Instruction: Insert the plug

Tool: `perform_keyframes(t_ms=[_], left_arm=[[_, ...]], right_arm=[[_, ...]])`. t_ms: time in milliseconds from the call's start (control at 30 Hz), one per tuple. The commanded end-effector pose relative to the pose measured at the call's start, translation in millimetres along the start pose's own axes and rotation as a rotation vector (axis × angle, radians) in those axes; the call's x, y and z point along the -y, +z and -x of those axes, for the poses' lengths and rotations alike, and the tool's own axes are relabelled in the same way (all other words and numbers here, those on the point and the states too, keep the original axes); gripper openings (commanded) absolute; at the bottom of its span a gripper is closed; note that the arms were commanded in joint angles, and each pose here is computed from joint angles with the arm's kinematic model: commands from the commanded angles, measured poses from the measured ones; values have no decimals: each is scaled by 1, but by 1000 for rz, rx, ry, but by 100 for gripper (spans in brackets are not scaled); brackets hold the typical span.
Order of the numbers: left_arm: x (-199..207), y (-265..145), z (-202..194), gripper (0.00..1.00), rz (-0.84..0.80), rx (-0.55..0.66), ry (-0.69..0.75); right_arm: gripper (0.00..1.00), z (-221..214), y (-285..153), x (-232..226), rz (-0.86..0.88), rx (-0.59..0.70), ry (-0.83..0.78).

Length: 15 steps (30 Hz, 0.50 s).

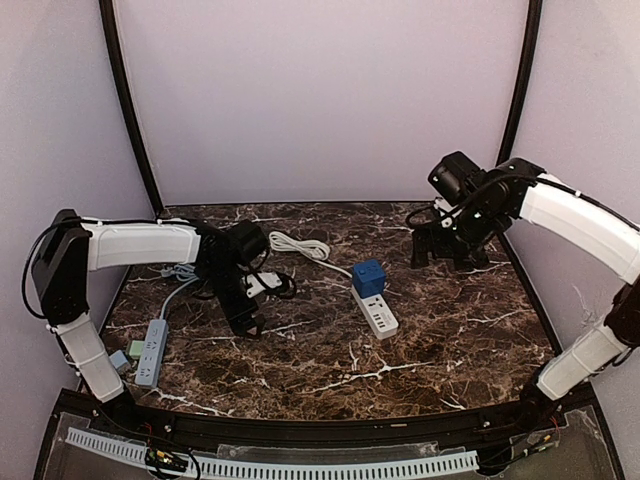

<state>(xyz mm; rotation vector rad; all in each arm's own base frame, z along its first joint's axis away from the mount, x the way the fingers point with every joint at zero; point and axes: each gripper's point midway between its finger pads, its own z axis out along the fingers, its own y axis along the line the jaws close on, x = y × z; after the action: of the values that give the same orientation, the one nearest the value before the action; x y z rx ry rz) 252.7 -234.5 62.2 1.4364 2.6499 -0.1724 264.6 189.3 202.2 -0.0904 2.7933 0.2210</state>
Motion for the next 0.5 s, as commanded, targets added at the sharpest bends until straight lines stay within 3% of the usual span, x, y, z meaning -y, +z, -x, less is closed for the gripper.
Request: perform_keyframes(t_ms=[0, 200, 467], left_arm=[[-4, -9, -4, 95, 47, 33, 266], [4, -2, -12, 95, 14, 112, 465], [-4, 3, -21, 93, -53, 214, 488]], right_arm=[[98, -7, -6, 8, -5, 3, 30], [98, -14, -10, 15, -12, 4, 46], [98, -26, -14, 21, -11, -5, 67]])
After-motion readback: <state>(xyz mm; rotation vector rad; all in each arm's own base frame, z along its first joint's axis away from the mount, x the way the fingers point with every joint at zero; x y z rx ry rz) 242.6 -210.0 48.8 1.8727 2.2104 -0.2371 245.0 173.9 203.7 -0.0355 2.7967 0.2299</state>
